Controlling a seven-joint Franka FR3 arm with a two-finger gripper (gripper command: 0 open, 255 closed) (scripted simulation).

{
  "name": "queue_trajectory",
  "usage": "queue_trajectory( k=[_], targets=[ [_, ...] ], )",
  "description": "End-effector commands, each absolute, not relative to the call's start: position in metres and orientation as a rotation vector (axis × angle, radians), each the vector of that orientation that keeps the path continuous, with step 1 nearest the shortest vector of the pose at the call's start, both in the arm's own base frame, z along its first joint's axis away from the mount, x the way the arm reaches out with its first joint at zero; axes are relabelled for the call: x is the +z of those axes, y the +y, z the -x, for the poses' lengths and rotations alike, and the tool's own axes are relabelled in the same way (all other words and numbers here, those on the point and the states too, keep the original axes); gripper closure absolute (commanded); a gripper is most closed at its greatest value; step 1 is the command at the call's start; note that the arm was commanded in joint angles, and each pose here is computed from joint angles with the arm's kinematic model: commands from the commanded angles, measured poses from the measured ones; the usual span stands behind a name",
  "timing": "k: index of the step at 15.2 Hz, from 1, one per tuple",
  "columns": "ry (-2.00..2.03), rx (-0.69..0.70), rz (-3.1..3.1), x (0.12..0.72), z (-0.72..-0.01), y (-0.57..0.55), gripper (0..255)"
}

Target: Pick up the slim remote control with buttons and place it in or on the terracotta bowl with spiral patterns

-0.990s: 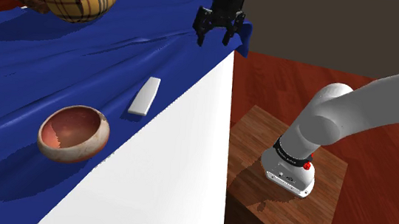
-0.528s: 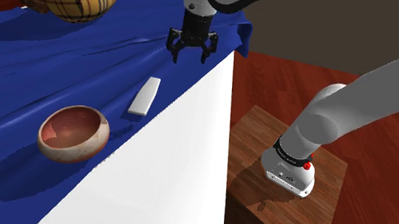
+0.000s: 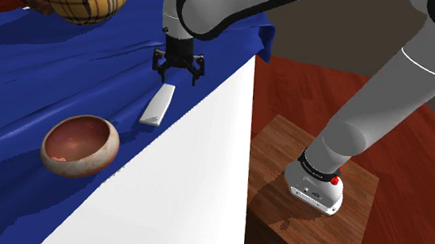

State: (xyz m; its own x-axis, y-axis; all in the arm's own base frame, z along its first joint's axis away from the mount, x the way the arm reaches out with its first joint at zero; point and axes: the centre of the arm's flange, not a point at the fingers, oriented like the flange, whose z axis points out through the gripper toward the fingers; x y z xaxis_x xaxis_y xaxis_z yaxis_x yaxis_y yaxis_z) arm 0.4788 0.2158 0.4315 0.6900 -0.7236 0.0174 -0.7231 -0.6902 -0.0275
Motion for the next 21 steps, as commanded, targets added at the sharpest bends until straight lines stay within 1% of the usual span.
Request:
queue_trajectory(
  k=[1, 6, 13, 21],
  targets=[
    [1.318, -0.025, 2.838, 0.413, -0.497, 0.227, 0],
    [1.517, 0.017, 2.755, 0.367, -0.542, 0.251, 0],
    [1.517, 0.017, 2.755, 0.330, -0.542, 0.251, 0],
    [1.517, 0.017, 2.755, 0.327, -0.542, 0.251, 0]
  ],
)
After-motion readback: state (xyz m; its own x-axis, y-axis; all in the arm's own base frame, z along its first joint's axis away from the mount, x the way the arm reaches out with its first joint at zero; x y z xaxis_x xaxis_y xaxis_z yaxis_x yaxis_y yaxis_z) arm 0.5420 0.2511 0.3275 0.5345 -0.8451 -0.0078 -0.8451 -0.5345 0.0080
